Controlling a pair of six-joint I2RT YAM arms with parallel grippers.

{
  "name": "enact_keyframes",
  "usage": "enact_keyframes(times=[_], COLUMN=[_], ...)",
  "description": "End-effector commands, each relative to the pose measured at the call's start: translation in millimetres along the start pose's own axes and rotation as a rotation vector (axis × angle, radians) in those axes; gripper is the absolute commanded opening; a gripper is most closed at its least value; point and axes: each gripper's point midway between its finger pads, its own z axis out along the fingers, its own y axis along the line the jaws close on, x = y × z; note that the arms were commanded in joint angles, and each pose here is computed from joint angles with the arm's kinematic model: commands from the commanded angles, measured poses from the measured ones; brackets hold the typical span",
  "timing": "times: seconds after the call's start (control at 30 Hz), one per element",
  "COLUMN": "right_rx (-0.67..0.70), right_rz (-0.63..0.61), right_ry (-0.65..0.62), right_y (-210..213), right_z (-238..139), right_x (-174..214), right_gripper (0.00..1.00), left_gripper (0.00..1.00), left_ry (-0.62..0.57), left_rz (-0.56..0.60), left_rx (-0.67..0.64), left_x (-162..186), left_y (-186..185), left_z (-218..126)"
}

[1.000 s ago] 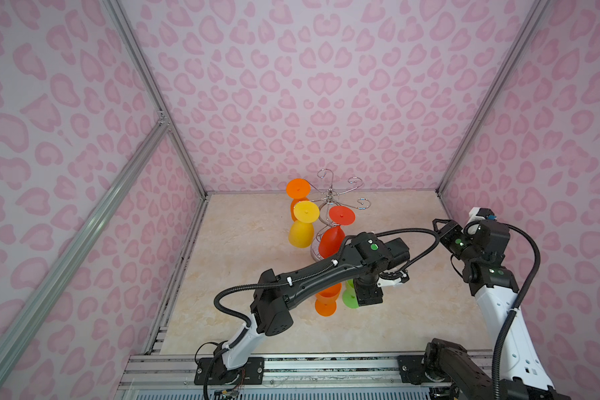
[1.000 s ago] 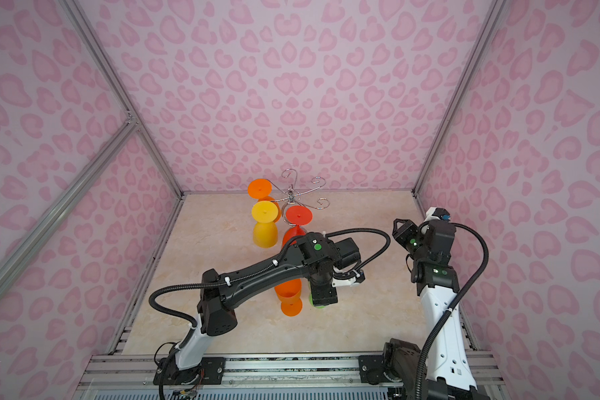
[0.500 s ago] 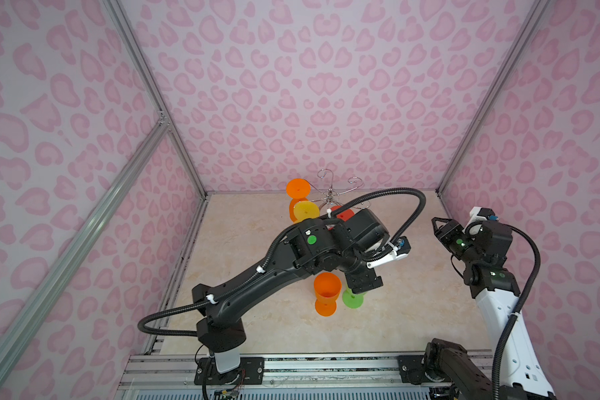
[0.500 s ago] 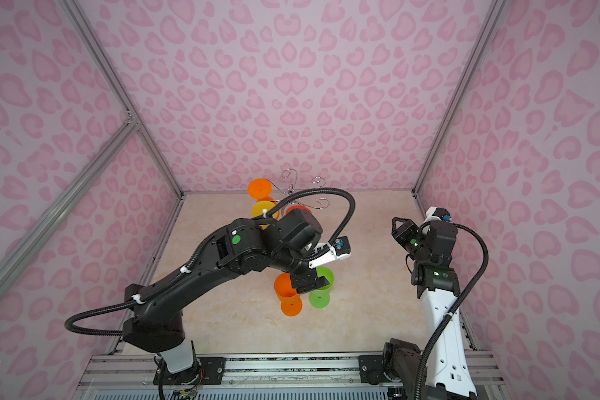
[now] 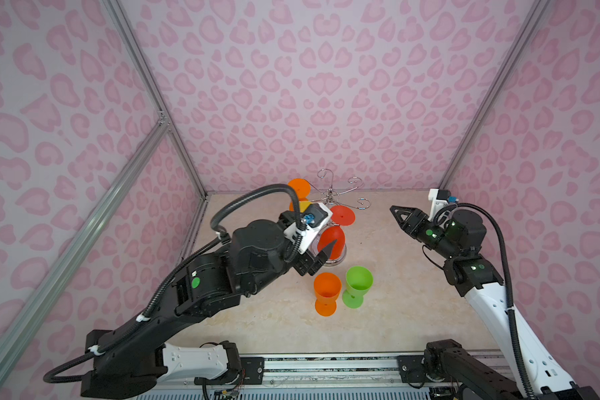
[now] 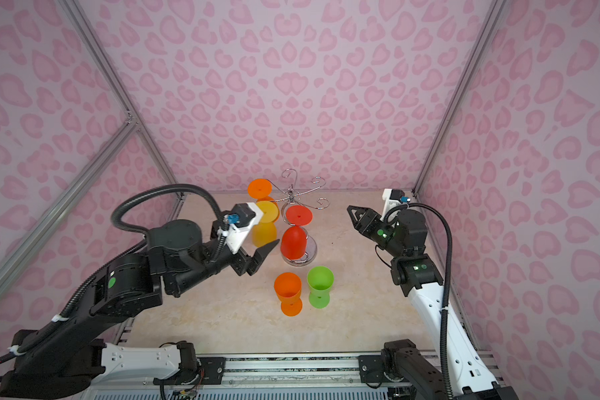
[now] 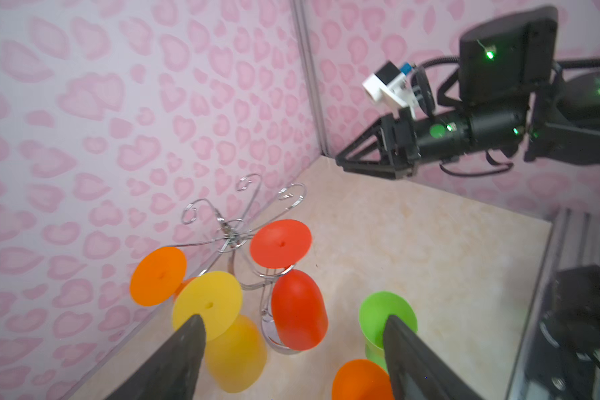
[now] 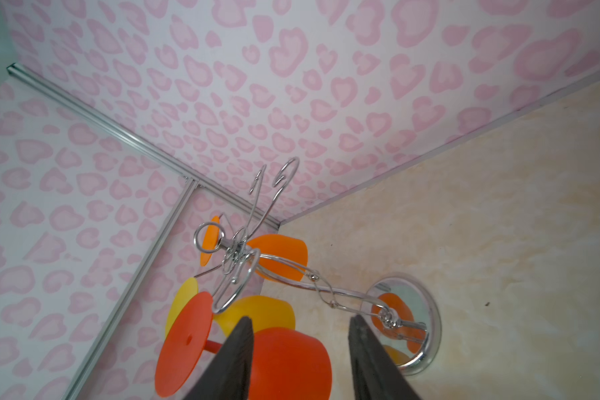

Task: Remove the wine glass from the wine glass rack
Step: 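Open and raise the left gripper while the right gripper reaches toward the rack, then move the right gripper to the red glass's base on the rack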

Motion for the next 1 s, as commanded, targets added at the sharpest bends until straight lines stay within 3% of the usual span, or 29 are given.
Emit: enact_keyframes(times=[0.0, 0.13, 0.3, 0.63, 0.97], right_rx=[-0.081, -0.129, -0.149, -0.19, -0.195], right_rz=[0.009, 0.021, 0.025, 0.026, 0.03], right_ry=[0.01, 0.064, 0.102, 0.162, 0.176], right_y=[25, 40, 51, 69, 71], right_z=[13, 28, 43, 65, 71], right_x=[5, 24, 40, 60, 64], right_gripper=[0.46, 0.46, 0.46, 0.45, 0.38], left_gripper=[0.85, 0.86, 0.87, 0.87, 0.87], left_ry=[-0.15, -0.204, -0.199, -0.109, -0.05], left_rz=[-0.138, -0.211, -0.237, -0.257, -0.319], left_rx=[-0.226, -0.365, -0.434, -0.477, -0.446], left_x=[-17, -3, 8, 48, 76], left_y=[57, 95, 113, 124, 134], left_z=[-28, -51, -56, -27, -4])
